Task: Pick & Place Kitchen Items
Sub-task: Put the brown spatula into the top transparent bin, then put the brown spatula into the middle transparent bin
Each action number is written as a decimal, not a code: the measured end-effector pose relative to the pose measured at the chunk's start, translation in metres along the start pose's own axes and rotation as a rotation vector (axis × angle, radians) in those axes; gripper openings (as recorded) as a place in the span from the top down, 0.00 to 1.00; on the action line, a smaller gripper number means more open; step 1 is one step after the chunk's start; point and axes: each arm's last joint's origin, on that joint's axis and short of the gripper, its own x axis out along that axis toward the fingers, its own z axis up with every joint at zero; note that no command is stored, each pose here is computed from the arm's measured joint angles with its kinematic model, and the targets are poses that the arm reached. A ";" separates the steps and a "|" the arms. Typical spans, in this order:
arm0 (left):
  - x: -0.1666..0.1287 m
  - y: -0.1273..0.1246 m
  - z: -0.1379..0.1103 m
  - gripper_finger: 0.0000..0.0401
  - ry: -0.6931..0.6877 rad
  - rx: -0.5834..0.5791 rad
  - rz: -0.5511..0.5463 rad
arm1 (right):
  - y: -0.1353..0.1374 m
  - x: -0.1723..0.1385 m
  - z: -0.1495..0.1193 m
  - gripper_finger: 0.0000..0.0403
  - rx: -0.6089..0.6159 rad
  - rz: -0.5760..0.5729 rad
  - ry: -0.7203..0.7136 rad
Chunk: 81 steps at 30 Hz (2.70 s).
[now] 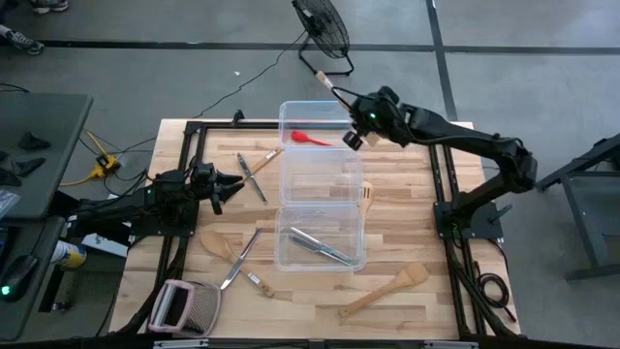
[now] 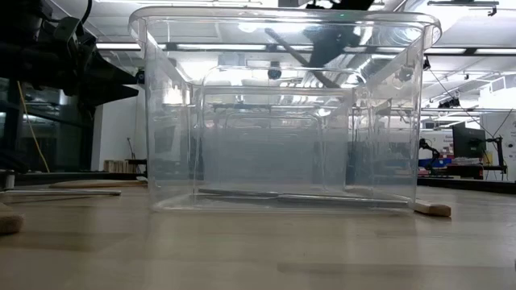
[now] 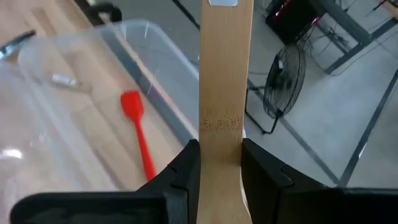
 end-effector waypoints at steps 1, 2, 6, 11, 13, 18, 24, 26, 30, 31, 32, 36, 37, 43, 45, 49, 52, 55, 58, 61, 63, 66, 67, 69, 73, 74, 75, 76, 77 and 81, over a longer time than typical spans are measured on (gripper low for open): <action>0.000 0.000 0.000 0.64 0.000 0.000 0.000 | 0.001 0.004 0.004 0.80 0.000 -0.002 -0.012; 0.000 0.000 0.000 0.64 0.000 0.000 0.000 | 0.002 0.008 0.008 0.79 -0.002 -0.003 -0.024; 0.000 0.000 0.000 0.64 0.000 0.000 0.000 | 0.006 0.023 0.022 0.79 0.005 -0.012 -0.088; 0.000 0.000 0.000 0.64 0.000 0.000 0.000 | 0.013 0.039 0.036 0.79 0.026 -0.030 -0.176; 0.000 0.000 0.000 0.64 0.000 0.000 0.000 | 0.016 0.044 0.039 0.79 0.063 -0.031 -0.211; 0.000 0.000 0.000 0.64 0.000 0.000 0.000 | 0.022 0.061 0.037 0.79 0.131 -0.006 -0.208; 0.000 0.000 0.000 0.64 0.000 0.000 0.000 | 0.026 0.083 0.029 0.79 0.134 0.040 -0.162; 0.000 0.000 0.000 0.64 0.000 0.000 0.000 | 0.027 0.090 0.026 0.79 0.129 0.039 -0.144; 0.000 0.000 0.000 0.64 0.000 0.000 0.000 | 0.029 0.105 0.021 0.79 0.124 0.078 -0.126; 0.000 0.000 0.000 0.64 0.000 0.000 0.000 | 0.030 0.108 0.020 0.79 0.124 0.085 -0.124; 0.000 0.000 0.000 0.64 0.000 0.000 0.000 | 0.032 0.111 0.018 0.79 0.122 0.089 -0.117; 0.000 0.000 0.000 0.64 0.000 0.000 0.000 | 0.032 0.119 0.013 0.79 0.136 0.103 -0.088; 0.000 0.000 0.000 0.64 0.000 0.000 0.001 | 0.032 0.121 0.013 0.79 0.137 0.106 -0.089; 0.000 0.000 0.000 0.64 0.000 0.000 0.000 | 0.033 0.126 0.009 0.78 0.120 0.166 -0.066; 0.000 0.000 0.000 0.64 0.000 0.000 0.000 | 0.031 0.128 0.006 0.78 0.106 0.167 -0.046; 0.000 0.000 0.000 0.64 0.000 0.000 0.000 | 0.032 0.137 0.000 0.78 0.099 0.178 -0.014; 0.000 0.000 0.000 0.64 0.000 0.000 0.000 | 0.033 0.142 -0.003 0.78 0.100 0.189 -0.002; 0.000 0.000 0.000 0.64 0.000 0.000 0.000 | 0.033 0.145 -0.006 0.78 0.103 0.188 0.019; 0.000 0.000 0.000 0.64 0.000 0.000 0.000 | 0.033 0.145 -0.005 0.77 0.093 0.187 0.011; 0.000 0.000 0.000 0.64 0.000 0.000 0.000 | 0.033 0.144 -0.006 0.72 0.088 0.187 0.020; 0.000 0.000 0.000 0.64 0.000 0.000 0.000 | 0.033 0.144 -0.006 0.68 0.085 0.187 0.029; 0.000 0.000 0.000 0.64 0.000 0.000 0.000 | 0.033 0.144 -0.007 0.63 0.085 0.188 0.031; 0.000 0.000 0.000 0.64 0.000 0.000 0.000 | 0.033 0.144 -0.007 0.62 0.088 0.188 0.033; 0.000 0.000 0.000 0.64 0.000 0.000 0.000 | 0.033 0.144 -0.007 0.61 0.089 0.188 0.034; 0.000 0.000 0.000 0.64 0.000 0.000 0.000 | 0.033 0.144 -0.007 0.60 0.088 0.188 0.033; 0.000 0.000 0.000 0.64 0.000 0.000 0.000 | 0.033 0.144 -0.007 0.60 0.089 0.188 0.033; 0.000 0.000 0.000 0.64 0.000 0.000 0.000 | 0.033 0.143 -0.006 0.61 0.092 0.188 0.033; 0.000 0.000 0.000 0.64 0.000 0.000 0.000 | 0.032 0.142 -0.006 0.61 0.098 0.187 0.030; 0.000 0.000 0.000 0.64 0.000 0.000 0.000 | 0.032 0.140 -0.004 0.61 0.112 0.189 0.024; 0.000 0.000 0.000 0.64 0.000 0.000 0.000 | 0.027 0.127 0.003 0.61 0.159 0.216 -0.001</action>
